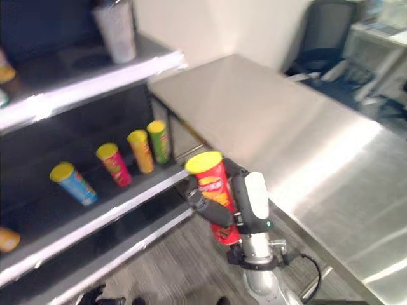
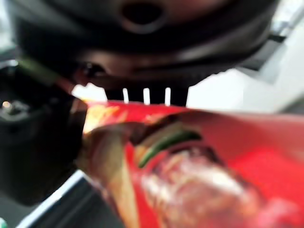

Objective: Put the goods on the table back onto the shelves and tidy them up.

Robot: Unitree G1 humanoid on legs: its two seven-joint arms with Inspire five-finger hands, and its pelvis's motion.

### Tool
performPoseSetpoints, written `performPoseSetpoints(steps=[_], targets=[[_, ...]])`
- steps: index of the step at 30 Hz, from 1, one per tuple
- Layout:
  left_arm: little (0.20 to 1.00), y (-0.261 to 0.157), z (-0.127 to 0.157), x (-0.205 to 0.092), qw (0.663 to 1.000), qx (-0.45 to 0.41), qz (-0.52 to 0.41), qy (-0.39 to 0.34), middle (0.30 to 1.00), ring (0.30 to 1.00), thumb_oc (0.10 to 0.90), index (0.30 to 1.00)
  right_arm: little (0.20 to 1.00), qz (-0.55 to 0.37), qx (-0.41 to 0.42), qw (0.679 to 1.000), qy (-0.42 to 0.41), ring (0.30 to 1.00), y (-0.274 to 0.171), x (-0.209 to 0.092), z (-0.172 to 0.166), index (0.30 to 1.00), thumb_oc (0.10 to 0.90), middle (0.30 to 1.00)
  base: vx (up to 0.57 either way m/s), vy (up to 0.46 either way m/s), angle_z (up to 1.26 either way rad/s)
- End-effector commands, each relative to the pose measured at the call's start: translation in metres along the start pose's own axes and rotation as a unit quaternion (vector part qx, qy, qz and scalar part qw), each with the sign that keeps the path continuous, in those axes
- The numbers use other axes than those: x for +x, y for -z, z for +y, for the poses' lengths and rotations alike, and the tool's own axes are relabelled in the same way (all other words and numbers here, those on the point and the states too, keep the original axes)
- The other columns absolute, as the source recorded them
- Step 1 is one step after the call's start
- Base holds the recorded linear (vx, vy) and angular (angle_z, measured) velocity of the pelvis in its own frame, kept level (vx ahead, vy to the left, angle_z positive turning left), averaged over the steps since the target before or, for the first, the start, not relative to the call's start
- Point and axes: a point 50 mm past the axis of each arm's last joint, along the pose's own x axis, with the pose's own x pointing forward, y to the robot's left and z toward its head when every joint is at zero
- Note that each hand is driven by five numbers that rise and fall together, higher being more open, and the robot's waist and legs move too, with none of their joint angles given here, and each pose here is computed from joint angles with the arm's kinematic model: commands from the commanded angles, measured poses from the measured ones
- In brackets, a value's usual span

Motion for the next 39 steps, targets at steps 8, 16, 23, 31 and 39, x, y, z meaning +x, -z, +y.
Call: performPoseSetpoints(steps=[8,16,23,31,39], targets=[[0.9,0.015,-0.04,-0.012,0.994,0.075,-0.002,0.08,0.9,0.9,0.8,0.9,0.3,-0.093,0.041,0.989,0.107,0.3,-0.042,0.019,-0.015,0.3,0.4,0.3,-0.2,0.402,0.41],[0.9,0.01,-0.038,-0.011,0.995,0.063,-0.009,0.08,0.9,0.9,0.8,0.9,0.3,-0.082,0.114,0.988,0.062,0.3,-0.046,0.013,-0.005,0.3,0.4,0.3,-0.19,0.246,0.02],[0.9,0.015,-0.031,-0.01,0.997,0.05,0.001,0.064,0.9,0.9,0.8,0.9,0.3,-0.055,0.201,0.978,0.0,0.3,-0.043,0.001,0.009,0.3,0.4,0.3,-0.13,0.022,0.01],[0.9,0.023,-0.032,-0.015,0.998,-0.003,0.005,0.064,0.9,0.9,0.8,0.9,0.3,-0.051,0.223,0.972,-0.058,0.3,-0.038,0.005,0.023,0.3,0.4,0.3,-0.09,-0.082,0.15],[0.9,0.023,-0.032,-0.014,0.997,-0.03,0.012,0.064,0.9,0.9,0.8,0.9,0.3,-0.095,0.215,0.967,-0.097,0.3,-0.045,0.02,0.034,0.3,0.4,0.3,-0.17,0.097,0.12]])
